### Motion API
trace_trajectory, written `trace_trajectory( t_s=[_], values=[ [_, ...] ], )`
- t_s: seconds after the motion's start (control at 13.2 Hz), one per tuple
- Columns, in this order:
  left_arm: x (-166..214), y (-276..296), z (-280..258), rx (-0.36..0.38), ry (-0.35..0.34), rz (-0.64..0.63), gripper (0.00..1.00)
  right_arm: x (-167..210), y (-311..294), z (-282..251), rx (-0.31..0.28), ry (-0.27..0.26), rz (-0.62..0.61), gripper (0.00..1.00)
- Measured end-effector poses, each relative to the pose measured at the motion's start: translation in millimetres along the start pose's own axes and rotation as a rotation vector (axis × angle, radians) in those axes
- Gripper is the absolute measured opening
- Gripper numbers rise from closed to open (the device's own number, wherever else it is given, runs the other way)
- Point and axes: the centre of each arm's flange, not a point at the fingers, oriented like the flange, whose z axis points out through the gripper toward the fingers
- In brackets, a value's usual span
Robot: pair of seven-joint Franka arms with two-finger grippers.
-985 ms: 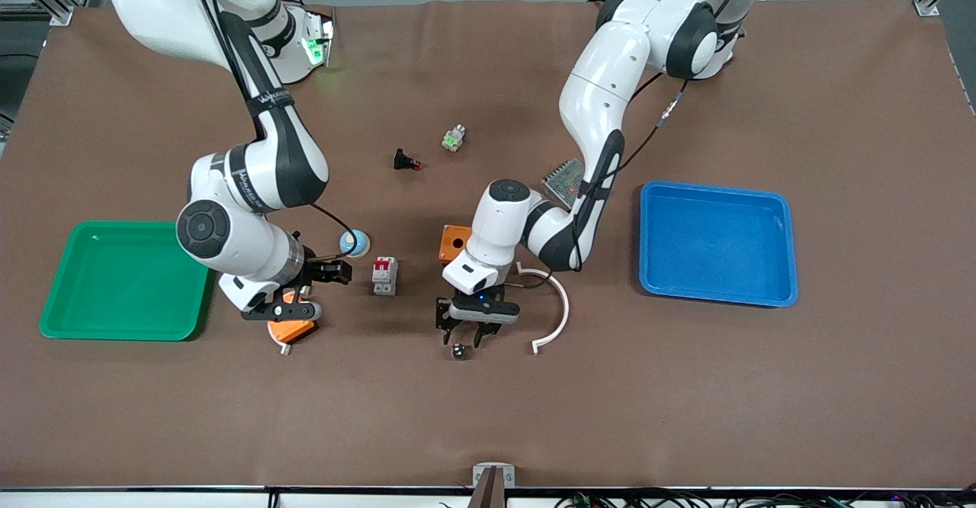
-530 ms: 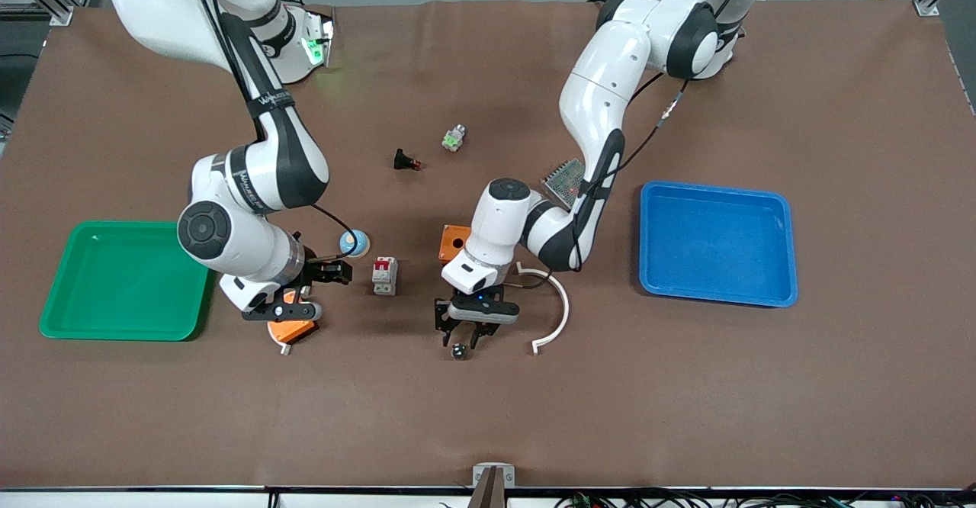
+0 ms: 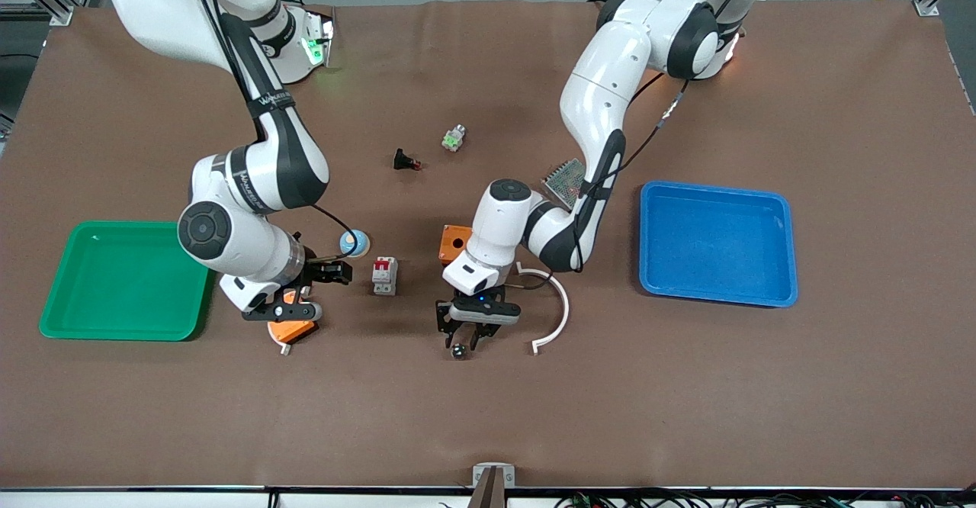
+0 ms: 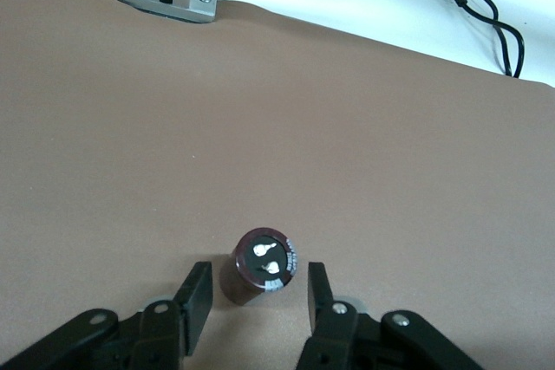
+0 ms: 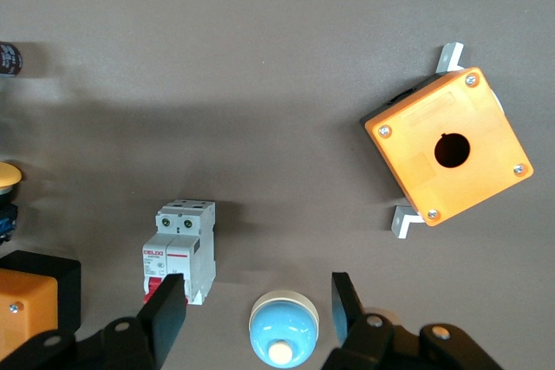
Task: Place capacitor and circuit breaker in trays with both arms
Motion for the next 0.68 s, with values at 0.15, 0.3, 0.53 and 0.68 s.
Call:
trace_trajectory(
  t_s=[0.15, 0.3, 0.53, 0.68],
  values=[
    [0.2, -0.2, 0.1, 0.0, 0.0, 0.0, 0.52, 0.1, 0.0, 0.0, 0.0, 0.001, 0.0, 0.77],
    [-0.2, -0.5, 0.4, 0.001, 0.0, 0.0, 0.5, 0.1, 0.0, 0.0, 0.0, 0.001, 0.001, 0.77],
    [-0.4, -0.6, 0.6, 0.001, 0.0, 0.0, 0.47, 0.2, 0.0, -0.1, 0.0, 0.001, 0.001, 0.77],
    [-0.4, -0.6, 0.6, 0.001, 0.0, -0.001, 0.45, 0.2, 0.0, -0.1, 0.0, 0.002, 0.001, 0.77]
  ],
)
